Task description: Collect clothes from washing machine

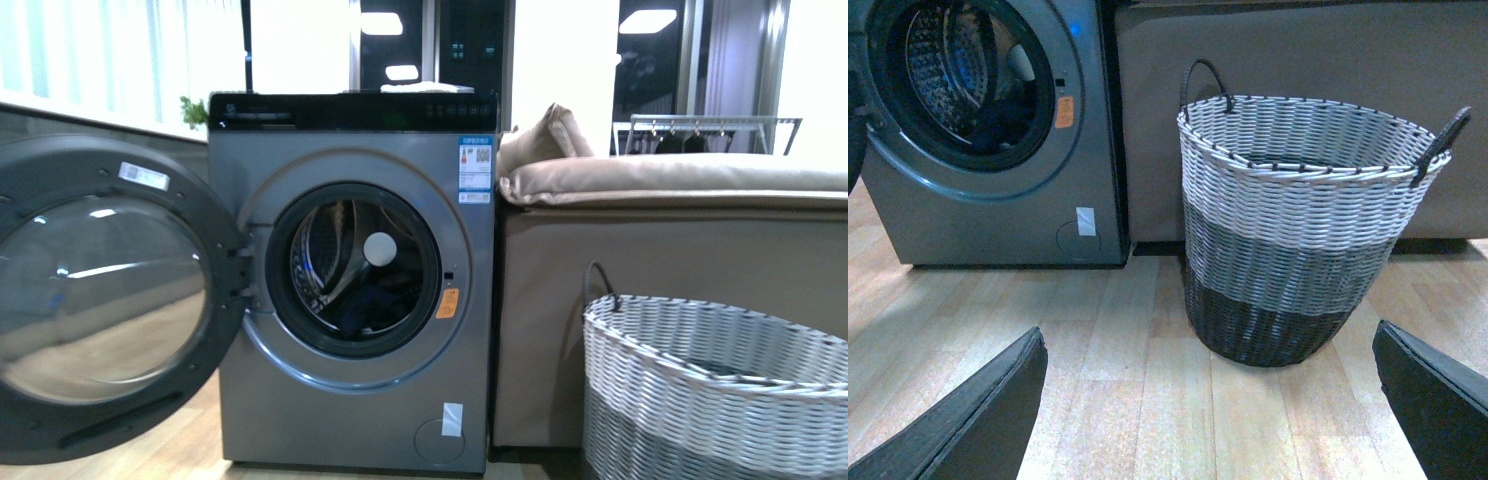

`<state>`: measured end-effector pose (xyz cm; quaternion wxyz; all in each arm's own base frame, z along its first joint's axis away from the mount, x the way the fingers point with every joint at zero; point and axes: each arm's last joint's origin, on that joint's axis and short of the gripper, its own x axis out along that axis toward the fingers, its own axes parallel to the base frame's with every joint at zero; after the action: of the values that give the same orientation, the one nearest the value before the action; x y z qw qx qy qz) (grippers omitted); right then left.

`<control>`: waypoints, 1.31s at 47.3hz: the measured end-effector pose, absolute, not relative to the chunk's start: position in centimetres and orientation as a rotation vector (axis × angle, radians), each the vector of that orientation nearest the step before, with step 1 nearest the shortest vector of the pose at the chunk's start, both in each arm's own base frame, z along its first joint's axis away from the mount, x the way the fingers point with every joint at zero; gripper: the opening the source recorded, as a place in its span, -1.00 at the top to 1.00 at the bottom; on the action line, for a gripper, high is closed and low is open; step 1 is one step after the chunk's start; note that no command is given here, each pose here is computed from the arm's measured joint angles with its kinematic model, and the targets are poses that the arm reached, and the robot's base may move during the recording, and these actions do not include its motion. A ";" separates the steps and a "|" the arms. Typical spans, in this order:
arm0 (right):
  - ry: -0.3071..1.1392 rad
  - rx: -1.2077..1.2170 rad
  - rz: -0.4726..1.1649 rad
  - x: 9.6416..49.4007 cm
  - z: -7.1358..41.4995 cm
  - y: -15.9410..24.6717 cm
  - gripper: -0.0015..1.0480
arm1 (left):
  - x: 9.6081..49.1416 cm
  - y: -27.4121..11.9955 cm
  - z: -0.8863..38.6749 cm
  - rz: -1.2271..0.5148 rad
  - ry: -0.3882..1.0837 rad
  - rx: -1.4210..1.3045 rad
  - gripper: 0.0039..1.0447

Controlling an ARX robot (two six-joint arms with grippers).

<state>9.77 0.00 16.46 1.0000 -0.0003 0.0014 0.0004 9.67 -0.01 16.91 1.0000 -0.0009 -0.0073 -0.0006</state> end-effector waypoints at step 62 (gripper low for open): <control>0.002 0.000 0.000 9.8 16.5 0.0 -0.85 | 9.7 0.0 16.9 -0.001 -0.014 -0.002 -0.88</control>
<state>9.76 0.00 16.47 1.0000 -0.0001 0.0012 0.0000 9.67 -0.01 16.91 1.0000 -0.0009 -0.0072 -0.0006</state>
